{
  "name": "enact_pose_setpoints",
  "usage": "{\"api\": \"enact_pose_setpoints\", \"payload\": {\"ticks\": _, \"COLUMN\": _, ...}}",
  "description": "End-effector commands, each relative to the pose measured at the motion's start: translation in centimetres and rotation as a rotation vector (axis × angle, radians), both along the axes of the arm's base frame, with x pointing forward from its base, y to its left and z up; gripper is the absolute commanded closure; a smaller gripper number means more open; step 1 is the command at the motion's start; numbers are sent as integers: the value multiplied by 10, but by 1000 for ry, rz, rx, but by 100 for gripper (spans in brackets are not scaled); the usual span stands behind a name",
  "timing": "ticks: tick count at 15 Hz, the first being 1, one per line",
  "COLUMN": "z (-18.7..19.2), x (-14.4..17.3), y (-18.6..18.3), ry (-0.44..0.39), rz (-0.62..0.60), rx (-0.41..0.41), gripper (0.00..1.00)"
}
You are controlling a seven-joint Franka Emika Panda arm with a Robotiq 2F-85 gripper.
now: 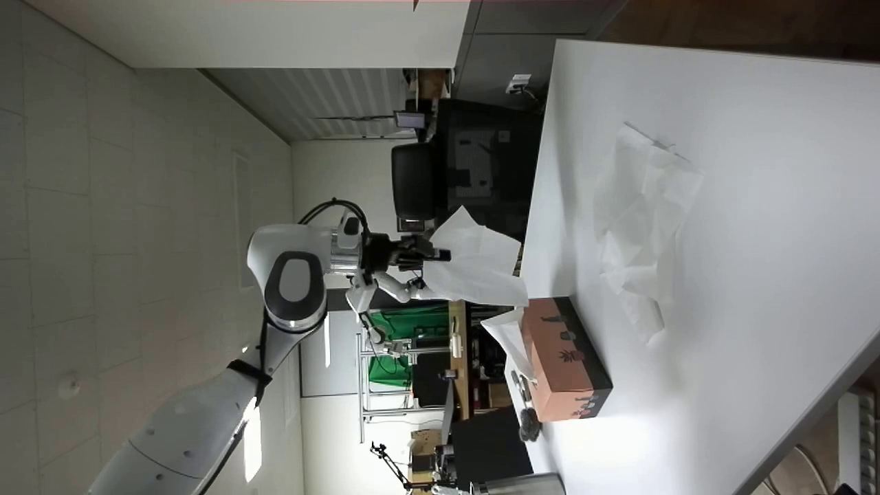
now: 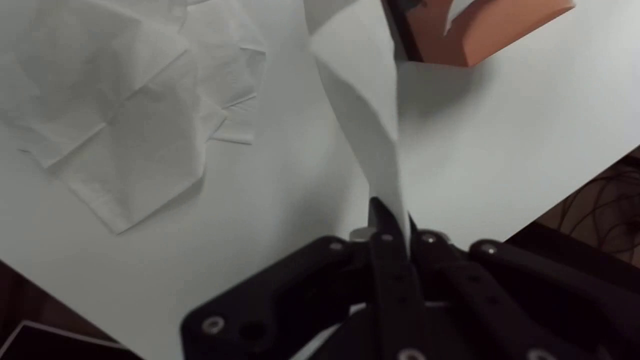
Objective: Remove one tissue square from the box and place it on the counter
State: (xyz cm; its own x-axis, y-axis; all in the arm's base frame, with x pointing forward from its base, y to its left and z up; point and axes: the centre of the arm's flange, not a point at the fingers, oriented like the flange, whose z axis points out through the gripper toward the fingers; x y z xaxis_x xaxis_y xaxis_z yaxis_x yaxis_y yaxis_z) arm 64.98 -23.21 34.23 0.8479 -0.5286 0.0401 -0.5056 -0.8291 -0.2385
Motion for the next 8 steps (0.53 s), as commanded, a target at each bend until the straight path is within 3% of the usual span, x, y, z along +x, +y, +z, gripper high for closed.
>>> {"api": "enact_pose_setpoints", "payload": {"ticks": 1, "z": -46, "x": -10, "y": -14, "ry": 1, "rz": -138, "rx": -140, "gripper": 100}}
{"api": "enact_pose_setpoints", "payload": {"ticks": 5, "z": -117, "x": -23, "y": -20, "ry": 57, "rz": -226, "rx": -288, "gripper": 100}}
{"api": "enact_pose_setpoints", "payload": {"ticks": 8, "z": -159, "x": -31, "y": -21, "ry": 151, "rz": -257, "rx": -336, "gripper": 100}}
